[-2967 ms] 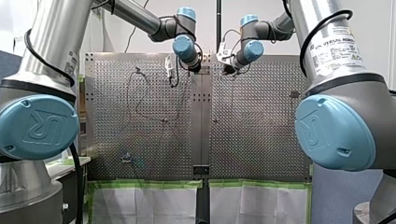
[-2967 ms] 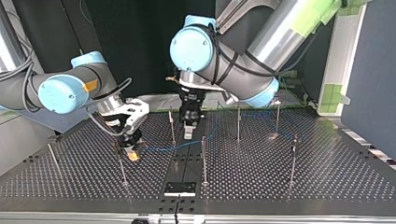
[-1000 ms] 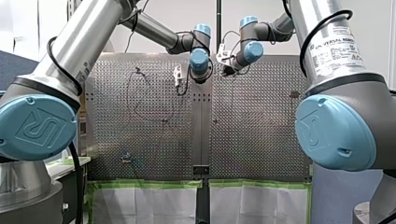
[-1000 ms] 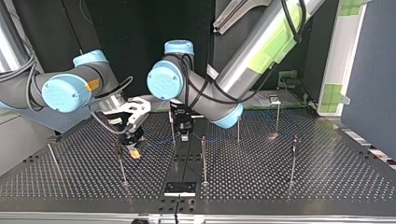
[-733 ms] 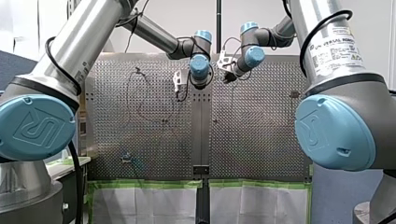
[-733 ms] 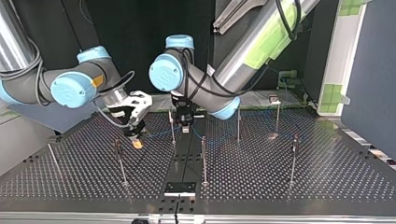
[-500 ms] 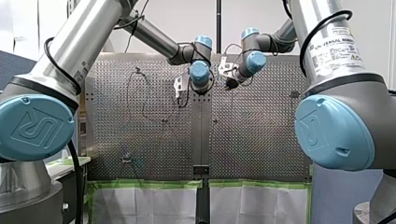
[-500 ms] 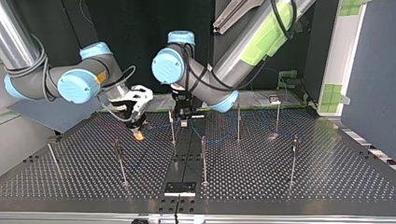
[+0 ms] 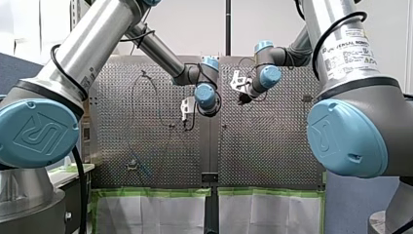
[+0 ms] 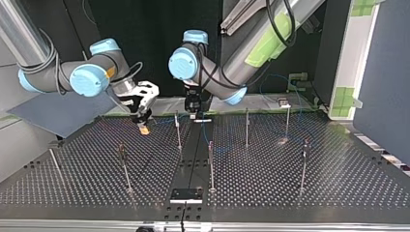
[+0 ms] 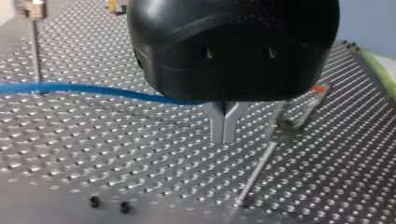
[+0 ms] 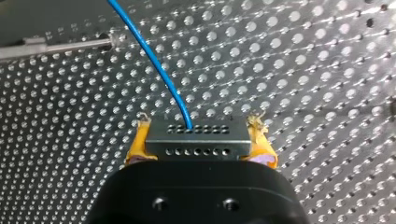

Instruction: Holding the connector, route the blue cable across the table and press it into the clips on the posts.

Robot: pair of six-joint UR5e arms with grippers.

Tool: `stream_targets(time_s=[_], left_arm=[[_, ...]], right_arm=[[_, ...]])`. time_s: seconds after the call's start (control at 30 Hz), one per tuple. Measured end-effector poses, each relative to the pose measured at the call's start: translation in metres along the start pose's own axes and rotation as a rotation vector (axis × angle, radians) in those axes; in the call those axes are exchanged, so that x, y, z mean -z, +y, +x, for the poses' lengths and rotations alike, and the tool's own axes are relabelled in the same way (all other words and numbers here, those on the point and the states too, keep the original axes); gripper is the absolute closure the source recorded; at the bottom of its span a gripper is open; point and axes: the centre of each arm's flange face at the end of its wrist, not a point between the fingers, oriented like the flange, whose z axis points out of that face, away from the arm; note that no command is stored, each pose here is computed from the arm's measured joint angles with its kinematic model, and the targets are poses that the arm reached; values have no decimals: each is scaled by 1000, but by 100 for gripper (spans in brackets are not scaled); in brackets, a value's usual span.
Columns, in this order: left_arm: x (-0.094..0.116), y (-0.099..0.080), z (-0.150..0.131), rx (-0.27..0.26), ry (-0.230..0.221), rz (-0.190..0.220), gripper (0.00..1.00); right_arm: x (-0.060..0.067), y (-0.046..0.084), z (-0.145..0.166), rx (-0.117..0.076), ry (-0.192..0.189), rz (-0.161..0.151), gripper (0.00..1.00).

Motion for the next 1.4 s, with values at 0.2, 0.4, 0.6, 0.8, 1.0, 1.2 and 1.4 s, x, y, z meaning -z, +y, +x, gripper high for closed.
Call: stream_targets(time_s=[0.2,0.4,0.6,0.8,1.0,1.2,1.4], left_arm=[[3,5,22,5,8,22,100],[5,10,42,12,17,50,100],[8,16,76,5,45,81,100],[13,20,94,24,49,103,100],[4,16,85,57,-5,122,100],[-9,10,81,73,-27,141,100],[-22,12,91,70,-17,136,100]], right_arm=[[0,7,-32,27,-40,-6,100],[1,14,-64,35,-102,-19,100],[2,20,-73,31,-121,-27,100],[-4,26,-89,28,-148,-33,100],[-8,32,-100,27,-168,-44,100],[-14,45,-105,18,-172,-61,100],[-19,55,-98,12,-152,-69,100]])
